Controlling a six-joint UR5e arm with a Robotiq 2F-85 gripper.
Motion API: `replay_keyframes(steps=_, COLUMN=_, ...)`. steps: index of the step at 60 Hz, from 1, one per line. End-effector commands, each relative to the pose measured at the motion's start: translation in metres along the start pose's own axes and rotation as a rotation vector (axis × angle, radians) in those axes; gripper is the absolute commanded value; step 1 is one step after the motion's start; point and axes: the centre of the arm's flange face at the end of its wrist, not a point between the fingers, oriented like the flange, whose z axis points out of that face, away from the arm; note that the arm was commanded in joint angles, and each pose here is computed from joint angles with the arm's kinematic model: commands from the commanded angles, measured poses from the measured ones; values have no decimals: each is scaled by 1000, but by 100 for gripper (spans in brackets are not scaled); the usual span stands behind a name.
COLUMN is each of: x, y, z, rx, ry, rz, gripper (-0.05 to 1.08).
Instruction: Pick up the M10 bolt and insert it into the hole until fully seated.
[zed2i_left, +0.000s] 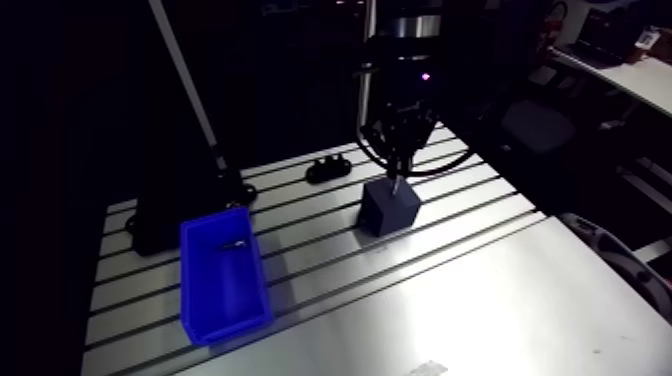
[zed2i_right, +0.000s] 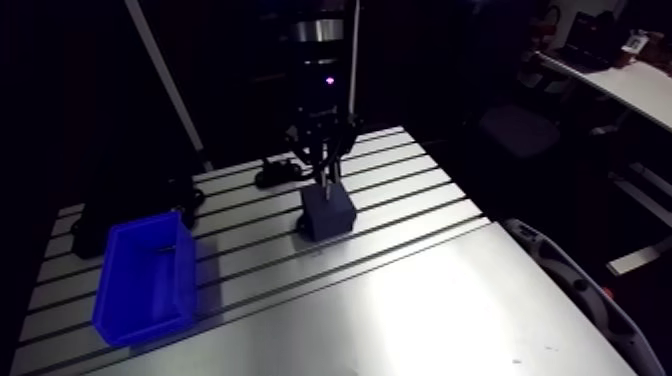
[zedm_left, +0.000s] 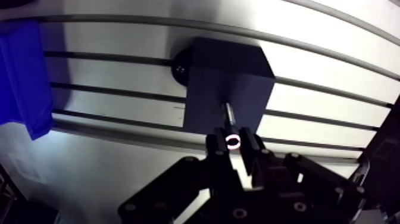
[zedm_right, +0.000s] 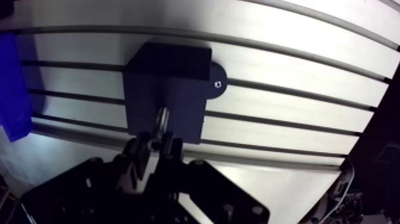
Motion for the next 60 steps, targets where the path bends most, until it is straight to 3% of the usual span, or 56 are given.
replay_keyframes(steps=1, x=0, y=-1, z=0, rx=0, ry=0, rz=-3, gripper=107)
replay_keyframes(steps=27, x=0, y=-5, z=3, rx=1, ry=-6, rz=-9, gripper=106)
replay_keyframes(steps=30, x=0, y=-5, z=3, rx=1, ry=-6, rz=-11, gripper=102)
replay_keyframes(steps=31, x=0, y=-5, z=4, rx=2, ry=-7, rz=-12, gripper=95)
replay_keyframes(steps=32, x=0, y=-5, z=4, rx=2, ry=-7, rz=-12, gripper=95)
replay_keyframes(steps=33, x=0, y=-6, z=3, rx=1, ry=-6, rz=-11, gripper=82)
replay_keyframes(steps=34, x=0, y=-6, z=3, rx=1, ry=-6, rz=-11, gripper=82)
replay_keyframes(steps=35, x=0, y=-6, z=3, rx=1, ry=-6, rz=-12, gripper=63)
replay_keyframes(steps=36, x=0, y=-6, z=3, rx=1, ry=-6, rz=-12, gripper=63)
replay_keyframes(steps=37, x=-1, y=-6, z=4, rx=2, ry=-8, rz=-20, gripper=35)
replay_keyframes(steps=38, x=-1, y=-6, z=4, rx=2, ry=-8, rz=-20, gripper=35)
replay_keyframes(steps=39, x=-1, y=-8, z=6, rx=3, ry=-11, rz=-27, gripper=5)
replay_keyframes(steps=43, x=-2, y=-14, z=4, rx=-1, ry=-10, rz=-39, gripper=0)
replay_keyframes(steps=60, x=-1, y=-16, z=6, rx=0, ry=-13, rz=-44, gripper=0)
